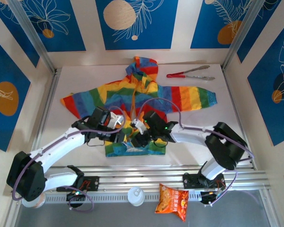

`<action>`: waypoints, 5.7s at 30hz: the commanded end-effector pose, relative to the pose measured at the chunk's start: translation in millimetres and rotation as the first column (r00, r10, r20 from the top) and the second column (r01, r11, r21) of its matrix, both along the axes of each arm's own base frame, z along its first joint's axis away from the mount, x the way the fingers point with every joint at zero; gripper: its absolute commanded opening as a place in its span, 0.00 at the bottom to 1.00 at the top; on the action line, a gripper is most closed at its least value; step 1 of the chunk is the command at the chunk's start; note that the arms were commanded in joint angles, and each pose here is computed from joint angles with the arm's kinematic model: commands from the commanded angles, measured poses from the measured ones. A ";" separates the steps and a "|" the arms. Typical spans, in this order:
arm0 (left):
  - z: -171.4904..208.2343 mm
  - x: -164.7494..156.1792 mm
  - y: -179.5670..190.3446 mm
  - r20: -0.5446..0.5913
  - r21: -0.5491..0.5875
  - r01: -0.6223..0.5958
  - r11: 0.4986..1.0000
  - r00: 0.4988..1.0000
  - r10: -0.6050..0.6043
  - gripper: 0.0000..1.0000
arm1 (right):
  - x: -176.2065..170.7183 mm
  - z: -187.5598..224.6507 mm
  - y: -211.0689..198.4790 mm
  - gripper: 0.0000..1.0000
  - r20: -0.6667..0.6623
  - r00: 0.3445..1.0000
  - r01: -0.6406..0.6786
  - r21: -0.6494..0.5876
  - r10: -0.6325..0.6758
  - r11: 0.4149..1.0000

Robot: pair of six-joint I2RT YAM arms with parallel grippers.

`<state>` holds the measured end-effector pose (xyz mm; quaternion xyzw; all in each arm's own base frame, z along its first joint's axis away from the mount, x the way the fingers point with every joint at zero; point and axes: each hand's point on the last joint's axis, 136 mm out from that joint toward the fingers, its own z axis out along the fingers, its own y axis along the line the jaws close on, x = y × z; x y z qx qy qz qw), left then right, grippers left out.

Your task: Zip up the jacket

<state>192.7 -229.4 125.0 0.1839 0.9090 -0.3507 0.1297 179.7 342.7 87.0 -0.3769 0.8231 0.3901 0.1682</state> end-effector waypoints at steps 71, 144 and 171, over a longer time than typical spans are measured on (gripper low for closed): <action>39.9 2.9 -11.6 0.158 -0.096 0.173 0.980 0.975 -0.156 0.43 | 5.9 28.5 12.5 0.00 0.320 0.946 -0.094 0.148 0.042 0.984; 23.9 -6.0 -26.8 0.361 -0.146 0.097 0.984 0.932 -0.038 0.00 | 14.6 44.1 17.1 0.20 0.304 0.944 -0.188 0.173 0.129 0.967; 33.7 -15.2 -4.7 0.384 0.006 0.124 0.992 0.916 -0.117 0.00 | 37.4 43.7 -1.9 0.00 0.291 0.956 -0.060 0.063 0.039 0.996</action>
